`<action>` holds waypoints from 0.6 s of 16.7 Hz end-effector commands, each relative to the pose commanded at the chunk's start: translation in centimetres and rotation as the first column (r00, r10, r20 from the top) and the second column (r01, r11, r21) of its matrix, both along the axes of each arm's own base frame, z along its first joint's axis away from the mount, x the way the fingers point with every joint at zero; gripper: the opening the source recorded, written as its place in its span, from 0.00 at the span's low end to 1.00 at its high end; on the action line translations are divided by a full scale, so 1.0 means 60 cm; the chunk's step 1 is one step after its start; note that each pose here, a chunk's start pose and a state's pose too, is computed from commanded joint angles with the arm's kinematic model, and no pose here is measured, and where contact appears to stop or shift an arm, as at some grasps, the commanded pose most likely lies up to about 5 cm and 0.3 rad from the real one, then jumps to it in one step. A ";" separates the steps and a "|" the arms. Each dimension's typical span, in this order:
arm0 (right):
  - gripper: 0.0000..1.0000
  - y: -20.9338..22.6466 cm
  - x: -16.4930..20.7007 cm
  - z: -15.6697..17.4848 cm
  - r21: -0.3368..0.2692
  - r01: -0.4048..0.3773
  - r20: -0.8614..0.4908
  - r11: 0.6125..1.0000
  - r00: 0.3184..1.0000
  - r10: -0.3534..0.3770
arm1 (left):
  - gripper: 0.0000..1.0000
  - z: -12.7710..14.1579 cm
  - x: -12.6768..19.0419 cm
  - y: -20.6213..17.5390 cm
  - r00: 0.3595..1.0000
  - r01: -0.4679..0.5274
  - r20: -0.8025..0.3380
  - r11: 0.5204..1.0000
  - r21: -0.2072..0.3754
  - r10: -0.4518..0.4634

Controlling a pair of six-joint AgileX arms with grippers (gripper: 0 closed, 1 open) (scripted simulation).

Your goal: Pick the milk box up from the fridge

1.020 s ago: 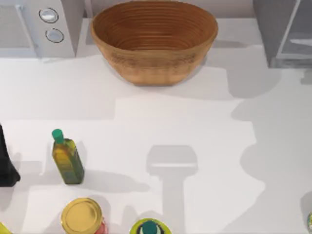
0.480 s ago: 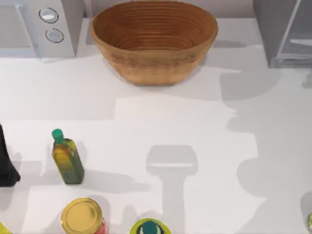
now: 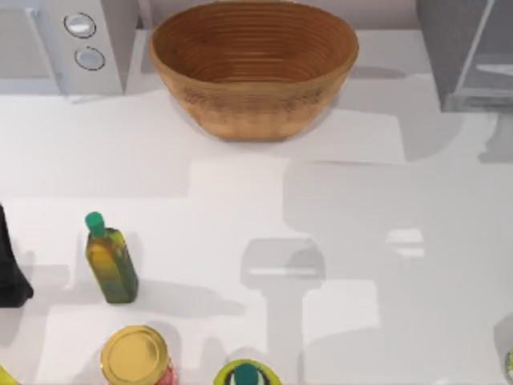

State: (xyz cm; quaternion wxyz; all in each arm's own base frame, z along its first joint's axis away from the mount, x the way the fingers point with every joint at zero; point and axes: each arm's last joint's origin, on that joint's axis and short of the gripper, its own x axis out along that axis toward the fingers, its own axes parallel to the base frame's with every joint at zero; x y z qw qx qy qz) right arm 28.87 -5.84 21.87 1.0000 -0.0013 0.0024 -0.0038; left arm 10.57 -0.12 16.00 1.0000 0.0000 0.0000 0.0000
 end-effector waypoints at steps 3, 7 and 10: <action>0.00 0.032 -0.081 0.029 -0.001 0.003 0.010 1.000 1.000 -0.003 | 1.00 0.000 0.000 0.000 1.000 0.000 0.000 1.000 0.000 0.000; 0.00 0.067 -0.194 0.018 0.002 0.003 0.018 1.000 1.000 -0.003 | 1.00 0.000 0.000 0.000 1.000 0.000 0.000 1.000 0.000 0.000; 0.00 0.082 -0.256 -0.018 0.004 0.000 0.020 1.000 1.000 0.000 | 1.00 0.000 0.000 0.000 1.000 0.000 0.000 1.000 0.000 0.000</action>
